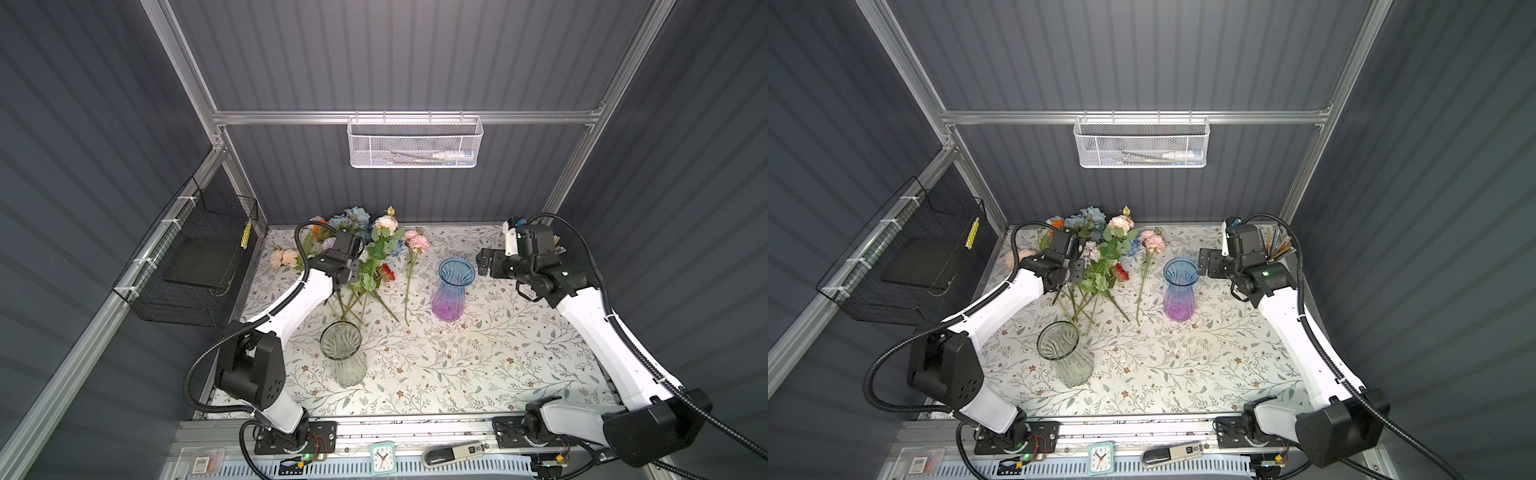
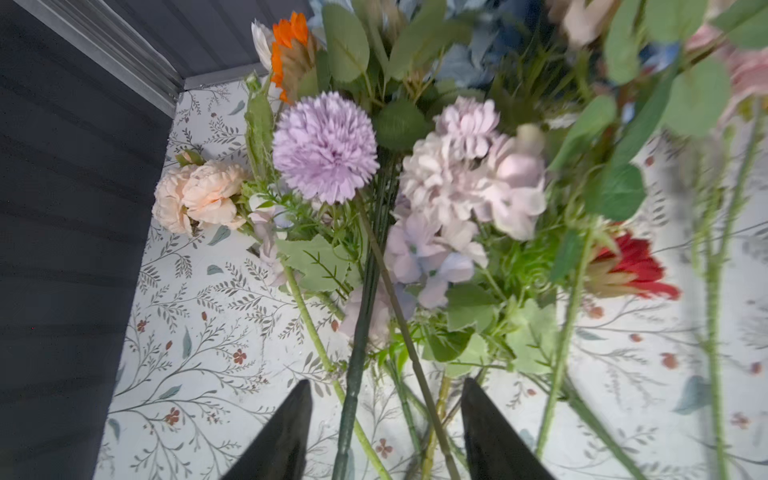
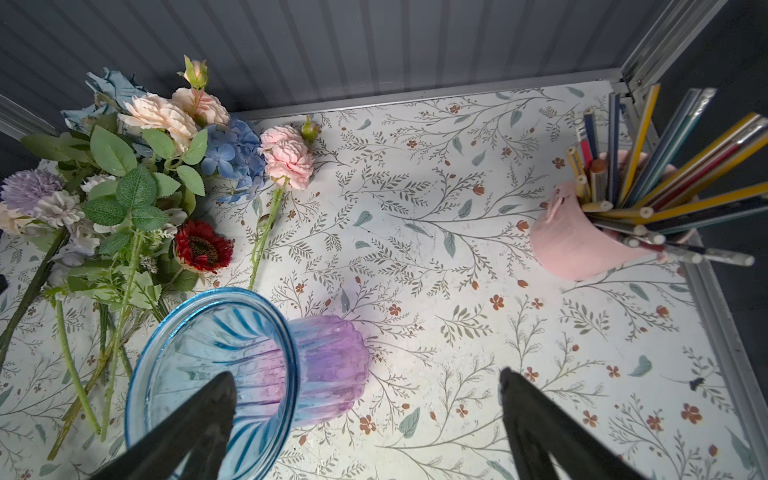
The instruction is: Arrange the flowers into the vase
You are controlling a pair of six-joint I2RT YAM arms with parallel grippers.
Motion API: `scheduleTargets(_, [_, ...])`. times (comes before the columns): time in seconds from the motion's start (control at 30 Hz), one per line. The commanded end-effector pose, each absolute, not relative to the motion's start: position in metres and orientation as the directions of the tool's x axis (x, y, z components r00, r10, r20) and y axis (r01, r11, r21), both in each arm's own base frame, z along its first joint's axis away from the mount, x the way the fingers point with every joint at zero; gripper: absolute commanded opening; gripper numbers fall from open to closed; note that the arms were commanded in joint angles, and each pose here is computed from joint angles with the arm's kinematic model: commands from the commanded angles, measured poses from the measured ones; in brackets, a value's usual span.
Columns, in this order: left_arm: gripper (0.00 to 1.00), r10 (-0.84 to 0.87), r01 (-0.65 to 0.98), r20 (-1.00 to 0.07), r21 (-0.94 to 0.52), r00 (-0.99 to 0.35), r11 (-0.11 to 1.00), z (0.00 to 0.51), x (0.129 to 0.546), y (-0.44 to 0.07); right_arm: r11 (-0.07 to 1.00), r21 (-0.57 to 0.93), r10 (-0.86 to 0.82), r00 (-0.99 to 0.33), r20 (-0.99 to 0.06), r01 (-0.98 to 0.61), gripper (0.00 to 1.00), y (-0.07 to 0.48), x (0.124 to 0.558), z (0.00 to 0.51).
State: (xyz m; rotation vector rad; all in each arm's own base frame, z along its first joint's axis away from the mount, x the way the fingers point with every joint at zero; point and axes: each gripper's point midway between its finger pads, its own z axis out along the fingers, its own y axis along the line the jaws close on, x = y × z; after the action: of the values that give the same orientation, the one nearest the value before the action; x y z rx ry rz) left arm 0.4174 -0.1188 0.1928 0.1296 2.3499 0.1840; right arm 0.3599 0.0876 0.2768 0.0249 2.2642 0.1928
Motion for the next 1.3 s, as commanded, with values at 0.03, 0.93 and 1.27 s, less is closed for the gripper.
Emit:
scheduleTargets(0.03, [0.61,0.072,0.053,-0.795,0.050,-0.602,0.997,0.238,0.431,-0.130,0.992,0.118,0.072,-0.612,-0.788,-0.034,0.99,0.080,0.358,0.292])
scheduleTargets(0.93, [0.53,-0.108,-0.125,-0.643,-0.020,-0.758,0.992,0.151,0.444,-0.071,0.996,0.077,0.025,-0.642,-0.766,-0.052,0.99,0.085,0.376,0.263])
scheduleTargets(1.27, [0.47,-0.121,-0.114,-0.715,-0.058,-0.689,0.992,0.135,0.492,-0.060,0.997,0.056,0.007,-0.647,-0.763,-0.054,0.99,0.084,0.382,0.248])
